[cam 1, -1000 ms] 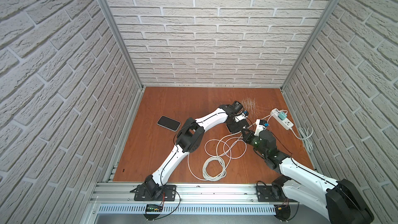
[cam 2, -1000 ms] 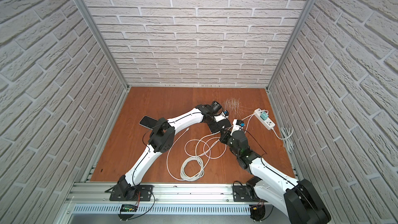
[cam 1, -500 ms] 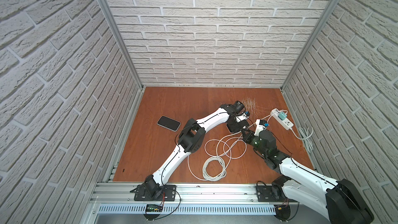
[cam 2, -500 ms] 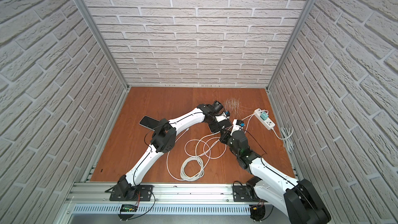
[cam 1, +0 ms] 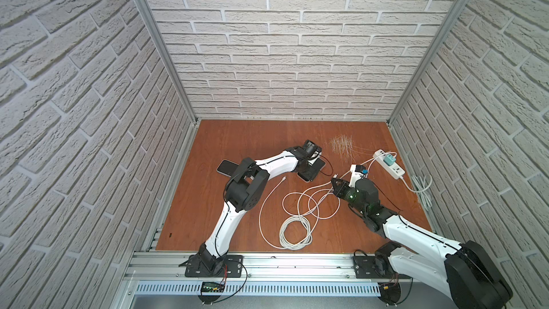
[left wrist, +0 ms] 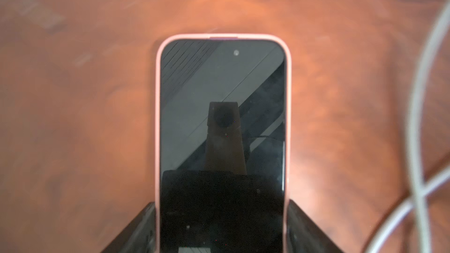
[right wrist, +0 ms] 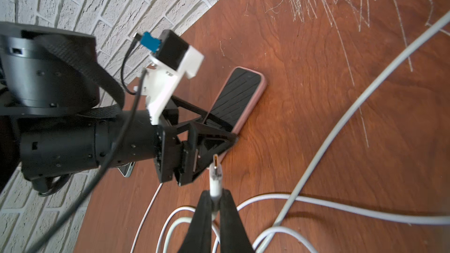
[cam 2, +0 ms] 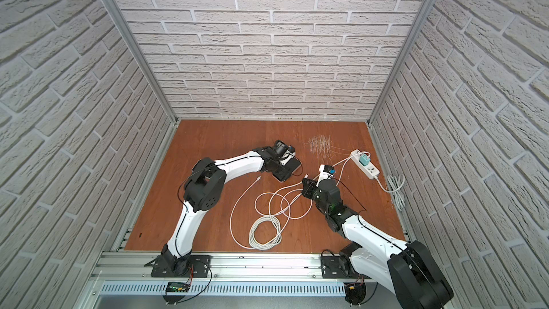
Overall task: Plug the charging cable into the phone
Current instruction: Pick up the phone at the center of the board, then insert the charging cable into the phone.
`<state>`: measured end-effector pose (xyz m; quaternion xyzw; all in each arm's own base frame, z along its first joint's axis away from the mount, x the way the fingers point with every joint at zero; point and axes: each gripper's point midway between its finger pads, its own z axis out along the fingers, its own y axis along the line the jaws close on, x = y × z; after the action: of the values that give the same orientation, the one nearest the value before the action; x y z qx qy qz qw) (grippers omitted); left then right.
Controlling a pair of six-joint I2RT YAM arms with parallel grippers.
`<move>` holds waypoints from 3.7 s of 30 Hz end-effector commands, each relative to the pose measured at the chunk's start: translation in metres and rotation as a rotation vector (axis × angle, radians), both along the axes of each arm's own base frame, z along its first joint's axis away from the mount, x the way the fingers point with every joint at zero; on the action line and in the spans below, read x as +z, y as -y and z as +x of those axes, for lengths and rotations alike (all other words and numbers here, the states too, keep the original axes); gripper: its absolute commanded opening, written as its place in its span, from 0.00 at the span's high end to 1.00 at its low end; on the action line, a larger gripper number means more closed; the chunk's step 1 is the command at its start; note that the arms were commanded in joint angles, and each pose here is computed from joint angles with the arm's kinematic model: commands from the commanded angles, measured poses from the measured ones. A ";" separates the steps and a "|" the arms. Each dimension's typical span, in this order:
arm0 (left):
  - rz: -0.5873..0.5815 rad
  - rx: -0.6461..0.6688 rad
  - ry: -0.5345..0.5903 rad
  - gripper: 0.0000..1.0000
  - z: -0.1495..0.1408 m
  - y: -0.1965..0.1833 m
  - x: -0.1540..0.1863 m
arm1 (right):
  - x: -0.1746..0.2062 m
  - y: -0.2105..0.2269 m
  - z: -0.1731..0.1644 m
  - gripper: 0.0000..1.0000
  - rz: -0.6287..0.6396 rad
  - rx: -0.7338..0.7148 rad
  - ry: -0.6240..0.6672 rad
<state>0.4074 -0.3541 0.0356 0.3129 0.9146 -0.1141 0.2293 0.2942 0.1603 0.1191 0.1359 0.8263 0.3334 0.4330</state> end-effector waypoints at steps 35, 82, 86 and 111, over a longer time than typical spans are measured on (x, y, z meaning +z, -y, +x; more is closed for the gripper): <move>-0.440 0.692 0.362 0.53 0.048 -0.099 0.181 | 0.026 -0.158 0.019 0.97 0.145 0.753 0.054; -0.419 0.652 0.395 0.53 0.041 -0.084 0.193 | 0.022 -0.181 0.039 0.97 0.113 0.783 0.055; -0.422 0.650 0.393 0.53 0.040 -0.083 0.193 | 0.022 -0.178 0.045 0.97 0.126 0.765 0.054; -0.422 0.634 0.387 0.53 0.039 -0.078 0.190 | 0.028 -0.177 0.064 0.97 0.161 0.754 0.079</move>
<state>0.4381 -0.2688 0.1780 -0.0152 0.8943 -0.1282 0.4284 0.3512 0.3332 0.1276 -0.1419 0.7942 0.5232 0.2746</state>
